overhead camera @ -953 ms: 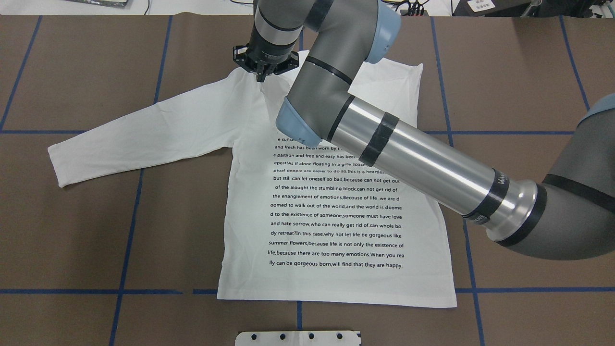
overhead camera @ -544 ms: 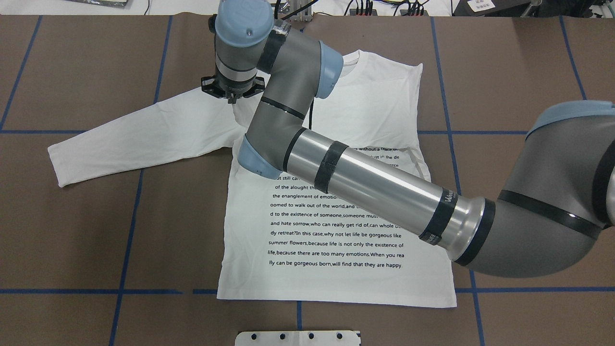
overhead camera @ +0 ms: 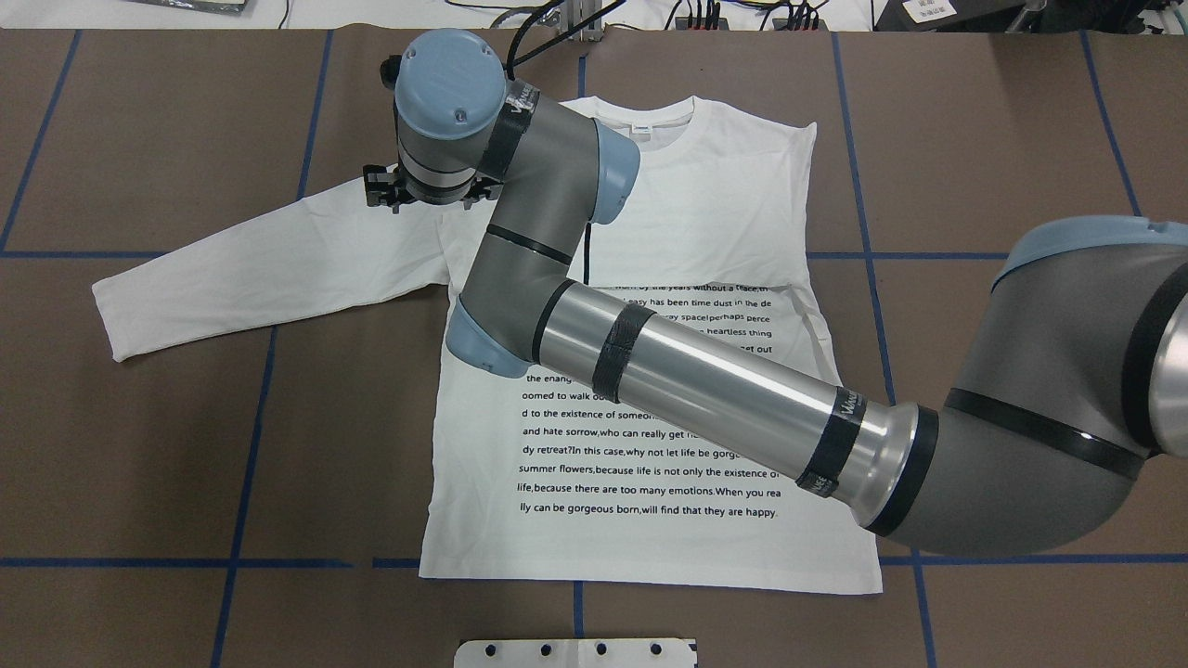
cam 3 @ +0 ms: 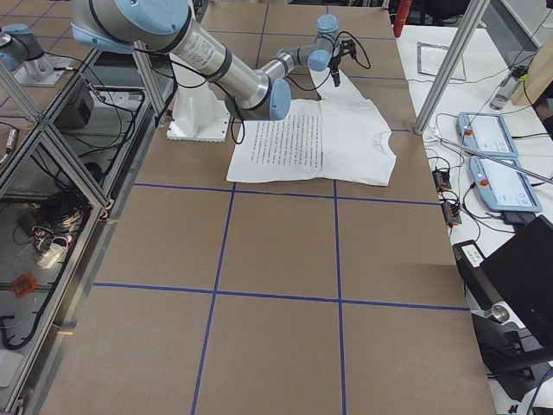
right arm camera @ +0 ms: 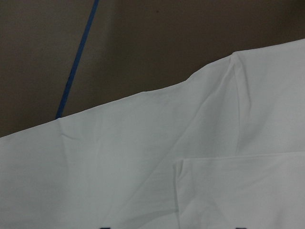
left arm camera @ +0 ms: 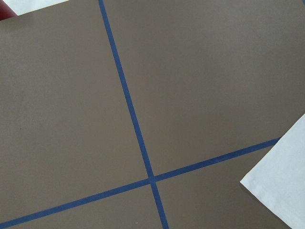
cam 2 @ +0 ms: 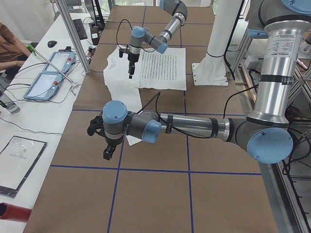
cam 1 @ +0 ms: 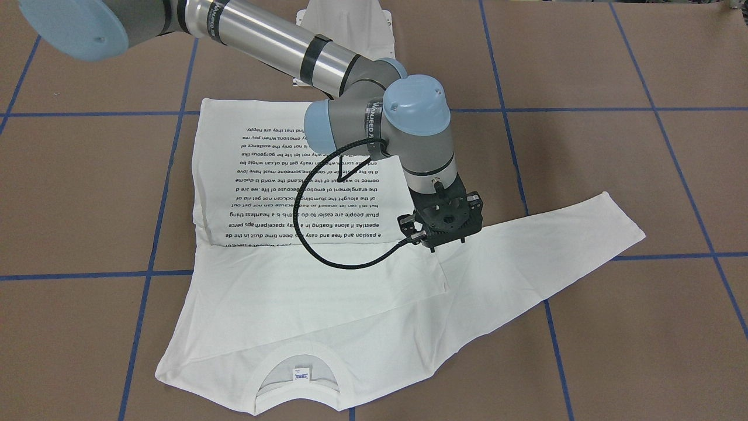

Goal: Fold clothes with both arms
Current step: 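Carry the held sleeve across the shirt toward the far shoulder with the right gripper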

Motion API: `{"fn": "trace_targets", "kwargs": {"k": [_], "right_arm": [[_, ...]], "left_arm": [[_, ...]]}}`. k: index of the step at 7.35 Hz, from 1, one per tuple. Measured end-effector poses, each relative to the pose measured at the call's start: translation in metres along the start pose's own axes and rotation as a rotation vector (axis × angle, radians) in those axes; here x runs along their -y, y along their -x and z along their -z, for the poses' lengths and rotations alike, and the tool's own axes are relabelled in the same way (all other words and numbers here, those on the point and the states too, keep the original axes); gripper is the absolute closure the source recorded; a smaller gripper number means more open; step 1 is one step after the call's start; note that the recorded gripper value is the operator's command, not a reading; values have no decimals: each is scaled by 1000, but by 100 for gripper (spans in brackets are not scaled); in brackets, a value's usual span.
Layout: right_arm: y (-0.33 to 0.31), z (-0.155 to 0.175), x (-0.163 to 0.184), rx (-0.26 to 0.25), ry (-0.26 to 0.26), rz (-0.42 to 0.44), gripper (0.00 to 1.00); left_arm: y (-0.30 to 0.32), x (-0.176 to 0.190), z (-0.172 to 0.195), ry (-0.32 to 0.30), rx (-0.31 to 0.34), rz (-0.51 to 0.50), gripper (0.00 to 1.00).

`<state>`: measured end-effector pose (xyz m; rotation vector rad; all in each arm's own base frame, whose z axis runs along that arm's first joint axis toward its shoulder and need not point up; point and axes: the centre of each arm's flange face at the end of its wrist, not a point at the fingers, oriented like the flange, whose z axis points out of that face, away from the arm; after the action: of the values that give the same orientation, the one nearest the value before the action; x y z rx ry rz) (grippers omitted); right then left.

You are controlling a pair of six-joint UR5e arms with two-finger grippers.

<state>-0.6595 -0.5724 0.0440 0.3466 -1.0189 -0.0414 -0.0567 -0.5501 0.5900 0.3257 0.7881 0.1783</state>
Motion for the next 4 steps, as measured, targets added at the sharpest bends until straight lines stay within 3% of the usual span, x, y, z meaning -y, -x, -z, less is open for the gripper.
{"fn": "trace_targets", "kwargs": {"k": [4], "right_arm": [[-109,58,33,-163,107,-76,0]], "left_arm": [[-48,-3,-37,-20,-32,207,0]]}}
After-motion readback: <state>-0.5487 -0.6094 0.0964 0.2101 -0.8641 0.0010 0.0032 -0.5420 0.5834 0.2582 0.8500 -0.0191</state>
